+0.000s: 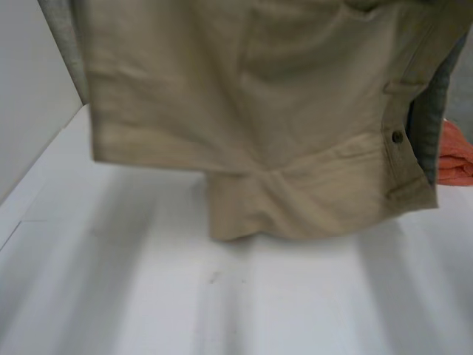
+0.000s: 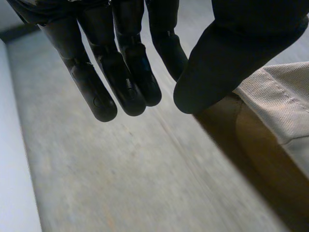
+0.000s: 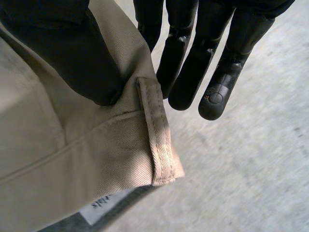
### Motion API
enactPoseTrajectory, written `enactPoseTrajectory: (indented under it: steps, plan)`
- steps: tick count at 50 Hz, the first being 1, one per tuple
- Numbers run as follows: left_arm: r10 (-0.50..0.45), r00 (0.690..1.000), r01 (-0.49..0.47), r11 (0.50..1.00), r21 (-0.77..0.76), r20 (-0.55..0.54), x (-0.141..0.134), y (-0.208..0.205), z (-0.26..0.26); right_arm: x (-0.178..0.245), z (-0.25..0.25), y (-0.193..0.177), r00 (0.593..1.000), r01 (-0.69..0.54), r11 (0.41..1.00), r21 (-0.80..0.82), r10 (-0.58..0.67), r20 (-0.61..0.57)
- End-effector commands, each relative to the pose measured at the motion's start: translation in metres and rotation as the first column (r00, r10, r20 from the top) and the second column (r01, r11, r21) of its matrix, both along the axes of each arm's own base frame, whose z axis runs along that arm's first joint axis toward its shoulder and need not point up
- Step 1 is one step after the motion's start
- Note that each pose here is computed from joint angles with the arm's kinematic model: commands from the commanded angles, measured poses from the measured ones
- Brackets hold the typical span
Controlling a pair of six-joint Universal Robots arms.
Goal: Fold the laundry.
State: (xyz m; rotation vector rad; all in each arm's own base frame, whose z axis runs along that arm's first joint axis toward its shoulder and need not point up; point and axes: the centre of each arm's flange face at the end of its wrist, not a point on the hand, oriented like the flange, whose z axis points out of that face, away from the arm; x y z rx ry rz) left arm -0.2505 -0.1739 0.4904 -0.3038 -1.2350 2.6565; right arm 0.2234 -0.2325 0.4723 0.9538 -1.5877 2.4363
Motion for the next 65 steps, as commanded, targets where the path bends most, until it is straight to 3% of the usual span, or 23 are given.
enactPoseTrajectory:
  steps: [1,8,13,25,34,39,44,49,54,61,65]
  plan:
    - [-0.003,0.998,-0.001,0.997,-0.072,-0.065,0.009,0.011,0.028,-0.007,0.036,0.022,0.995,-0.018,0.995,-0.096,0.027,0.094]
    - [0.006,0.995,-0.017,0.994,-0.11,-0.1,0.02,0.019,0.042,-0.009,0.038,0.032,0.996,-0.03,0.997,-0.074,0.036,0.081]
    - [0.011,0.998,-0.015,0.998,-0.062,-0.064,0.011,0.003,0.027,0.001,0.006,0.011,0.997,-0.073,0.993,0.089,0.071,0.025]
    - [0.07,0.987,-0.104,0.965,0.239,0.148,-0.028,-0.134,-0.102,0.036,-0.113,-0.095,0.997,-0.033,0.913,0.406,0.056,-0.046]
    - [0.108,0.964,-0.182,0.934,0.307,0.242,-0.06,-0.234,-0.206,0.072,-0.178,-0.163,0.999,0.023,0.953,0.304,-0.029,0.014]
    - [0.115,0.95,-0.197,0.942,0.27,0.29,-0.072,-0.254,-0.23,0.084,-0.212,-0.192,0.997,0.039,0.979,0.202,-0.05,0.052]
    - [0.1,0.954,-0.172,0.954,0.245,0.282,-0.078,-0.254,-0.231,0.094,-0.245,-0.196,0.998,0.056,0.972,0.229,-0.058,-0.002]
    - [0.077,0.954,-0.158,0.95,0.268,0.29,-0.084,-0.239,-0.23,0.093,-0.231,-0.183,0.995,0.092,0.967,0.237,-0.081,-0.055]
    - [0.05,0.941,-0.169,0.926,0.337,0.334,-0.068,-0.209,-0.227,0.076,-0.212,-0.16,0.987,0.144,0.936,0.321,-0.11,-0.121]
    - [-0.009,0.918,-0.182,0.879,0.441,0.396,-0.042,-0.148,-0.233,0.047,-0.216,-0.104,0.969,0.172,0.84,0.514,-0.049,-0.244]
    - [-0.095,0.889,-0.185,0.821,0.54,0.448,-0.023,-0.096,-0.25,0.027,-0.237,-0.076,0.955,0.164,0.777,0.608,0.031,-0.297]
